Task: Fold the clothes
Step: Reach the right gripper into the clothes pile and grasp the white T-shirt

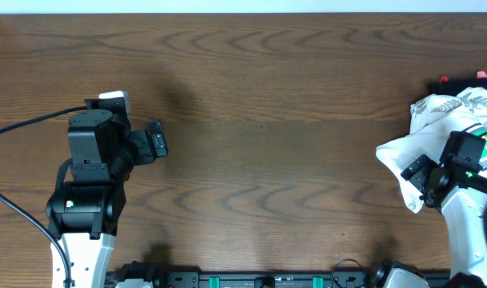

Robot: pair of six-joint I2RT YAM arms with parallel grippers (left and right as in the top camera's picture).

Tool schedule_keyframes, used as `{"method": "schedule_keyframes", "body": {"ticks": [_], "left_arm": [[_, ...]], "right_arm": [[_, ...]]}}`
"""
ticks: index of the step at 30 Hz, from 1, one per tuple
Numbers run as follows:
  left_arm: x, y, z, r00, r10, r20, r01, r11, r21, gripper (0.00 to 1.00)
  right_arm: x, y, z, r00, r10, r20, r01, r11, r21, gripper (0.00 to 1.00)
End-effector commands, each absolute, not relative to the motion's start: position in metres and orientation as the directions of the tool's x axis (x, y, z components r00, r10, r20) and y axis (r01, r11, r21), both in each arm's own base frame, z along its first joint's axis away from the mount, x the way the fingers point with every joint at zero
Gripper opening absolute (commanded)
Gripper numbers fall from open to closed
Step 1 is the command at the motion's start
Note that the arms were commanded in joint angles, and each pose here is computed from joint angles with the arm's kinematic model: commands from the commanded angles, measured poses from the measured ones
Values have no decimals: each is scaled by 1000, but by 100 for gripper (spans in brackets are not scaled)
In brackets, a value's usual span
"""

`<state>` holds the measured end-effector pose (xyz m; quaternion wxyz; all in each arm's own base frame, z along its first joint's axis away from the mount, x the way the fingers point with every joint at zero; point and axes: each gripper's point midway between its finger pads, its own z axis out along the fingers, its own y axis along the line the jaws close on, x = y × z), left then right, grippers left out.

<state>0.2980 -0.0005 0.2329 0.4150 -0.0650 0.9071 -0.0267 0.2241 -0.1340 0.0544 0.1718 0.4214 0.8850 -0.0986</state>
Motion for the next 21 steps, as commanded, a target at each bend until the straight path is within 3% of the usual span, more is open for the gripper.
{"method": "schedule_keyframes", "body": {"ticks": [1, 8, 15, 21], "left_arm": [[301, -2, 242, -629, -146, -763, -95, 989, -112, 98], [301, -2, 243, -629, -146, -764, -95, 989, -112, 98], [301, -2, 242, -630, -146, -763, -95, 989, -112, 98], [301, -2, 242, -630, -146, -763, -95, 989, -112, 98]], "right_arm": [[224, -133, 40, -614, 691, -381, 756, 654, -33, 96], [221, -133, 13, -612, 691, -385, 758, 652, -35, 88], [228, -139, 11, -600, 684, -415, 763, 645, -41, 50], [229, -140, 11, -598, 683, -420, 764, 644, -39, 40]]}}
